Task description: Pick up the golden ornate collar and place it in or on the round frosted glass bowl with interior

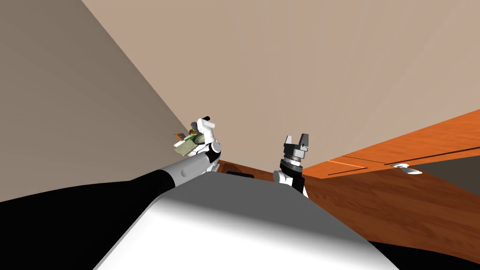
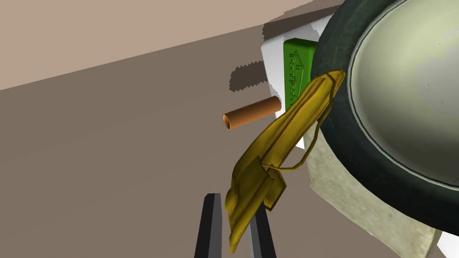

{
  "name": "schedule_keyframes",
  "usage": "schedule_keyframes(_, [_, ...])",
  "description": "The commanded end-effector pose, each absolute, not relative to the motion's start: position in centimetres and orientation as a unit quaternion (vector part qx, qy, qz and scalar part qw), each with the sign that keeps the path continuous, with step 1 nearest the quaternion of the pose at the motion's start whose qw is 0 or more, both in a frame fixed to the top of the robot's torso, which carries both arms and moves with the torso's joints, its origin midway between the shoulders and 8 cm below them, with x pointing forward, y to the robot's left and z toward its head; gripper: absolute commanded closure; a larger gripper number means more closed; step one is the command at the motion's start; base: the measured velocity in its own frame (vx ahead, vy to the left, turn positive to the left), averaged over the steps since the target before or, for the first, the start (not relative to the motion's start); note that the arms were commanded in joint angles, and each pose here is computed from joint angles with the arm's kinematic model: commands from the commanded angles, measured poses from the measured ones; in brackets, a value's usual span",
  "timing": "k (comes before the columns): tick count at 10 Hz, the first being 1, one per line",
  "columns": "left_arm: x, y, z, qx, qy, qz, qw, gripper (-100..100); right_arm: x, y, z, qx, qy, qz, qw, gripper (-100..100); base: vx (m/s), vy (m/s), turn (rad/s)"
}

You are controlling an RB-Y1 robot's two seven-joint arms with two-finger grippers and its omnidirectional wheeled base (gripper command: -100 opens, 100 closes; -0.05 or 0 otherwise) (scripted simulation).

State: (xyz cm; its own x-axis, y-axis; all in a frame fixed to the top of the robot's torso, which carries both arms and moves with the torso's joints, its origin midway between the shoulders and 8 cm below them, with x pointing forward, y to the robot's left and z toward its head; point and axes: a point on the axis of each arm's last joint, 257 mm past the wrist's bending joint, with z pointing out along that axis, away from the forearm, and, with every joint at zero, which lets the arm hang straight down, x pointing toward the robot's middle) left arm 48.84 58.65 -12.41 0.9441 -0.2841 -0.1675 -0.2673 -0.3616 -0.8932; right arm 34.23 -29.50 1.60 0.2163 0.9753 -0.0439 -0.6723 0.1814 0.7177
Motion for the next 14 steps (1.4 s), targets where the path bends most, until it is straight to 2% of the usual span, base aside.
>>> schedule_keyframes(1, [48.8, 58.7, -12.4, -0.825, 0.167, -0.008, 0.540, 100, 34.2, -29.5, 1.6, 0.292, 0.260, 0.569, 0.723, 0, 0.030, -0.031, -0.020])
schedule_keyframes(2, [48.9, 58.4, -12.5, -0.826, 0.168, -0.008, 0.538, -100, 34.2, -29.5, 1.6, 0.292, 0.260, 0.569, 0.723, 0, 0.008, -0.009, -0.003])
schedule_keyframes(6, [49.0, 58.4, -12.5, -0.826, 0.168, -0.008, 0.538, -100, 34.2, -29.5, 1.6, 0.292, 0.260, 0.569, 0.723, 0, 0.000, 0.000, 0.000])
schedule_keyframes(7, [49.0, 58.4, -12.5, -0.826, 0.168, -0.008, 0.538, 0, 34.2, -29.5, 1.6, 0.292, 0.260, 0.569, 0.723, 0, 0.000, 0.000, 0.000])
schedule_keyframes(8, [49.2, 58.1, -10.6, -0.826, 0.164, -0.006, 0.540, -100, 34.2, -29.5, 1.6, 0.292, 0.260, 0.569, 0.723, 0, -0.030, 0.025, -0.073])
schedule_keyframes(13, [49.3, 57.7, -7.3, -0.826, 0.156, -0.006, 0.542, -100, 34.2, -29.5, 1.6, 0.291, 0.260, 0.569, 0.723, 0, -0.033, 0.033, -0.050])
schedule_keyframes(14, [49.2, 57.6, -7.2, -0.826, 0.157, -0.004, 0.541, 0, 34.2, -29.5, 1.6, 0.292, 0.260, 0.569, 0.723, 0, 0.000, 0.000, 0.000])
